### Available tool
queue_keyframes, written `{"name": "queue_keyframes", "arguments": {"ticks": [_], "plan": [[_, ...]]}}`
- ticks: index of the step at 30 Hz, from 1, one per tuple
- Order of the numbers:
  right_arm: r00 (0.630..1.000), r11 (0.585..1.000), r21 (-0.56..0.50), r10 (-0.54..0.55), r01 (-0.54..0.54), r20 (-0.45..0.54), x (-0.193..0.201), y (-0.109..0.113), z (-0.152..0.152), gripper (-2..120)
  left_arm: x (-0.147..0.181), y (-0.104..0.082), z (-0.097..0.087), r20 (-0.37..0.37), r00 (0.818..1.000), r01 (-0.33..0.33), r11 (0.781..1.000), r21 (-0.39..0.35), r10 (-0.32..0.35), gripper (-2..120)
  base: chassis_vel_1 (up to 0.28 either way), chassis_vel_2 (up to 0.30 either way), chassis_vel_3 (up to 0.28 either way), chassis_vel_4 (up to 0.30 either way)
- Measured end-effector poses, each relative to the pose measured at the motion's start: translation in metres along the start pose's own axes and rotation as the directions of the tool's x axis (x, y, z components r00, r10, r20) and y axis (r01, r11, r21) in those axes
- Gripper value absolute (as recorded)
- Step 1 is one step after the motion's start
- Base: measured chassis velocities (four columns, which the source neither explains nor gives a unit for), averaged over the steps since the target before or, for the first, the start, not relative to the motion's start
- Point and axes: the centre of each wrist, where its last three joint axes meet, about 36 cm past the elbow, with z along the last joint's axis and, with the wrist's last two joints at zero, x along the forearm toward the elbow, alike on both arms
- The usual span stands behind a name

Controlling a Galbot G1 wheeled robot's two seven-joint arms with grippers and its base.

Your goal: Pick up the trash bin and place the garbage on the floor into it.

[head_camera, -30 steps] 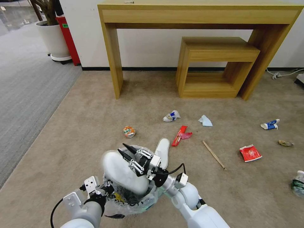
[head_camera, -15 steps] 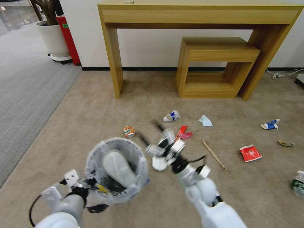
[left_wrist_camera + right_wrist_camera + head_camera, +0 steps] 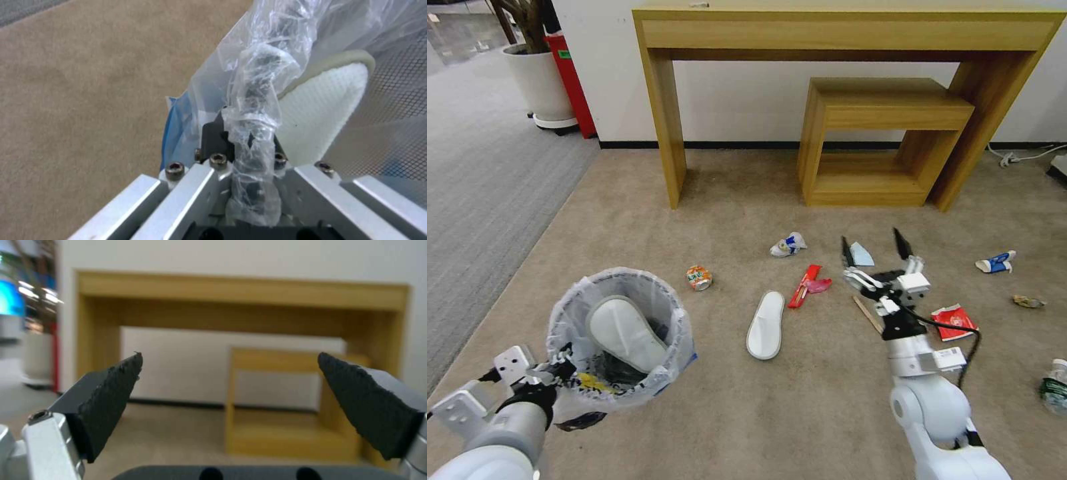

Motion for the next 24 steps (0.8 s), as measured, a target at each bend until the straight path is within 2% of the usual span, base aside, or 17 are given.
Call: {"name": "queue_keyframes", "arguments": {"ticks": [2, 6, 11, 14, 24], "plan": [[0.998, 0.999, -0.018, 0.042, -0.043, -0.041, 0.008, -0.002, 0.006, 100, 0.003, -0.001, 0.0, 0.007, 1.0, -0.003, 1.0, 0.007, 0.003, 1, 0.0, 0.0, 0.0, 0.0], [0.996, 0.997, -0.03, 0.068, -0.069, -0.055, 0.019, -0.002, 0.022, 100, 0.008, -0.003, -0.004, 0.028, 1.0, -0.007, 1.0, 0.004, 0.007, 1, 0.0, 0.0, 0.0, 0.0], [0.995, 0.997, -0.036, 0.072, -0.075, -0.067, 0.027, 0.0, 0.029, 100, 0.009, -0.002, -0.009, 0.051, 0.999, 0.001, 1.0, -0.001, -0.001, 1, 0.0, 0.0, 0.0, 0.0], [0.996, 0.997, -0.04, 0.069, -0.071, -0.064, 0.03, 0.001, 0.034, 100, 0.005, 0.004, -0.012, 0.068, 0.997, 0.031, 1.0, -0.002, -0.031, 1, 0.0, 0.0, 0.0, 0.0], [0.997, 0.997, -0.054, 0.049, -0.052, -0.056, 0.027, 0.007, 0.038, 100, -0.003, 0.017, -0.015, 0.067, 0.996, 0.061, 0.998, 0.015, -0.062, 1, -0.018, 0.023, 0.015, -0.023]]}}
